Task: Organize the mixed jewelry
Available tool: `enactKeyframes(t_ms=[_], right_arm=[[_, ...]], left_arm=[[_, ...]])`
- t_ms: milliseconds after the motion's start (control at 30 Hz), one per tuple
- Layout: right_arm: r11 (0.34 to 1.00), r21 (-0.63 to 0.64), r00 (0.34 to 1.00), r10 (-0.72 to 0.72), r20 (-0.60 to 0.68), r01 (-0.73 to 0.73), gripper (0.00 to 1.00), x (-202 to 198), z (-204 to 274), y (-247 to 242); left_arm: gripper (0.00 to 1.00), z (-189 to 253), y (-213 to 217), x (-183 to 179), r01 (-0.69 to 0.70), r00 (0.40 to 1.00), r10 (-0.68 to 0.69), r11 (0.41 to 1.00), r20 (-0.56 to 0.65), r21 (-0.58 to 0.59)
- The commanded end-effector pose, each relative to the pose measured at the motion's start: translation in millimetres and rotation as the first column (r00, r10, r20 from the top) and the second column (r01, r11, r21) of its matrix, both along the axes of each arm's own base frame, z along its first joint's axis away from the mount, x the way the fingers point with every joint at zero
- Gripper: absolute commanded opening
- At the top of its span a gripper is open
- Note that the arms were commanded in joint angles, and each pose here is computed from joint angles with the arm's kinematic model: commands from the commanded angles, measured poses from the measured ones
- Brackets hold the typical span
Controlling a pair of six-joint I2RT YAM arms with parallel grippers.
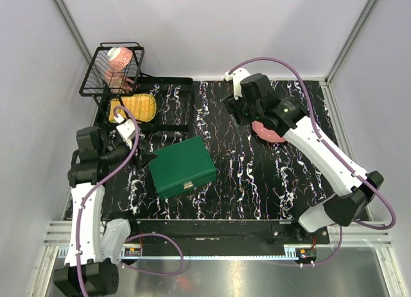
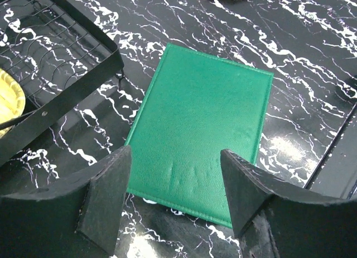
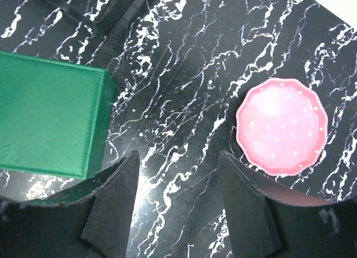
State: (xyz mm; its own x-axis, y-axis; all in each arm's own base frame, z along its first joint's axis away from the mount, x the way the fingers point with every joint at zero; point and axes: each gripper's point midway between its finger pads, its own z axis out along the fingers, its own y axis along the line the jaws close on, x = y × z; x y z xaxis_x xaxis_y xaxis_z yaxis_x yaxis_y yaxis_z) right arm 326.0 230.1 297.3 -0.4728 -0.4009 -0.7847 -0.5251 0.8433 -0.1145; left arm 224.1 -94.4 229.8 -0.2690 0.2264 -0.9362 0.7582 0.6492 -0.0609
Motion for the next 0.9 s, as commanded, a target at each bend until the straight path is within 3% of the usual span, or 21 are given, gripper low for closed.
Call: enactKeyframes(t_ms=[0,400,600,767,867], right_arm=[[0.999,-0.025,0.999,-0.026,0.03,0.026,0.64,8.9,-5.6,-8.9],[0.996,-0.055,0.998,-0.062,0.03,0.063,0.64,18.6,-13.5,-17.8],[0.995,-0.058,0.997,-0.074,0.036,0.076,0.65,22.0,-12.0,-21.4],[0.993,-0.064,0.995,-0.092,0.035,0.094,0.66,24.3,-13.7,-27.9],[0.993,-0.064,0.994,-0.1,0.043,0.103,0.66,25.5,-11.6,-31.2]], left_arm=[[0.68,22.6,-7.6,22.1,0.009,0.996,-0.008,1.0,0.093,-0.005],[0.66,-60.5,-44.9,37.7,0.016,1.0,-0.01,0.973,-0.029,0.232],[0.66,-116.8,-62.8,19.0,0.128,0.989,-0.089,0.914,-0.118,0.386],[0.65,-164.2,-66.6,-0.5,0.228,0.972,-0.16,0.82,-0.171,0.525],[0.64,-176.0,-66.5,-7.6,0.258,0.965,-0.181,0.798,-0.192,0.545]])
